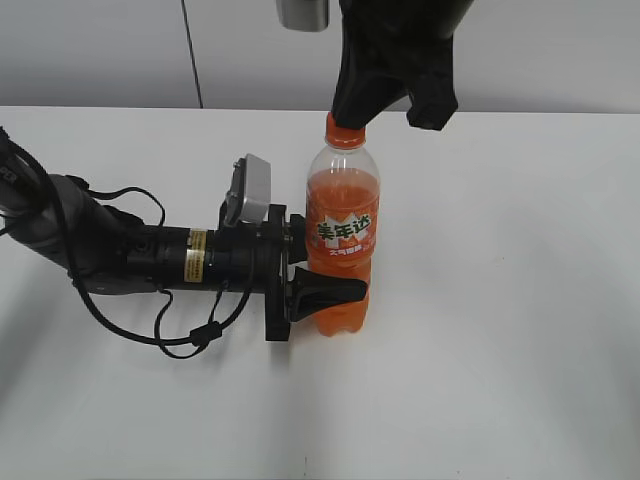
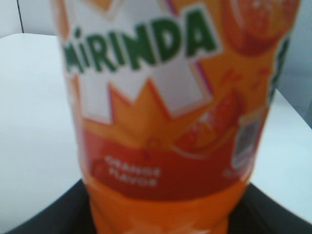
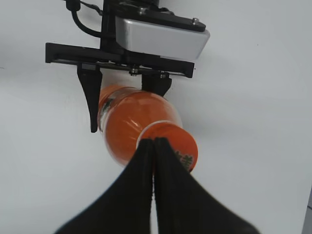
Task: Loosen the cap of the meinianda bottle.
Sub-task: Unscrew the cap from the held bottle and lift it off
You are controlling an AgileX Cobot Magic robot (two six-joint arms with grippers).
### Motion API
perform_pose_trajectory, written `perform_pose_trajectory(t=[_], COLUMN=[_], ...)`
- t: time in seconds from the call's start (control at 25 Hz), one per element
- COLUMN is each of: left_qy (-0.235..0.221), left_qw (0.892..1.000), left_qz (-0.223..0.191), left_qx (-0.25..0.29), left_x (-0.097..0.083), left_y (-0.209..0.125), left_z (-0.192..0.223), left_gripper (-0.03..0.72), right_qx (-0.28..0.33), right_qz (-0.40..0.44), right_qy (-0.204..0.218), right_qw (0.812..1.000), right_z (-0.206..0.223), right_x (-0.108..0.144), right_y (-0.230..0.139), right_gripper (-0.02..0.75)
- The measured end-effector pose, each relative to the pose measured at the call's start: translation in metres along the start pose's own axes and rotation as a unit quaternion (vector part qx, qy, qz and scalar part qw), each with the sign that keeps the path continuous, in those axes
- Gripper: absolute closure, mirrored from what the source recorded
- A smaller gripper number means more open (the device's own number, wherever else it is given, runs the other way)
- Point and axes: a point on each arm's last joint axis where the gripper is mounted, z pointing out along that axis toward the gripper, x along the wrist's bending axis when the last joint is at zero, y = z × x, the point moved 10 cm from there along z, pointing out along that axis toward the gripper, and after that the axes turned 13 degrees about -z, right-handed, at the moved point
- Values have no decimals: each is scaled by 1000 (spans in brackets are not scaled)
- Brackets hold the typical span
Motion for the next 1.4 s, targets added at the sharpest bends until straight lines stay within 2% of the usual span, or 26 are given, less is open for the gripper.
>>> perform_pose_trajectory(t=[0.2,0.32,0.44,0.52,0.6,0.76,0.88,0.96,1.08,1.24,1.4], left_qy=[-1,-3,-3,-3,-3,-3,-3,-3,-3,-3,-3], left_qw=[1000,1000,1000,1000,1000,1000,1000,1000,1000,1000,1000], left_qz=[1,6,6,6,6,6,6,6,6,6,6], left_qx=[1,1,2,2,2,2,2,2,2,2,2], left_x=[-1,-1,-1,-1,-1,-1,-1,-1,-1,-1,-1], left_y=[0,-1,-1,-1,-1,-1,-1,-1,-1,-1,-1], left_z=[0,0,0,0,0,0,0,0,0,0,0], left_gripper=[285,285,285,285,285,285,285,285,285,285,285], right_qx=[-9,-36,-70,-74,-69,-53,-33,-16,-2,4,11], right_qz=[25,73,157,253,337,463,533,573,603,621,627], right_qy=[0,-5,-6,-1,3,3,-9,-22,-35,-28,-21], right_qw=[1000,997,985,965,939,885,846,819,797,783,779], right_z=[-4,-13,-25,-28,-28,-27,-27,-26,-25,-17,-8], right_x=[1,2,3,3,3,2,1,0,-1,-1,0], right_y=[4,15,29,30,28,22,12,3,-4,-6,-7], right_gripper=[753,748,740,717,647,373,232,201,185,182,182])
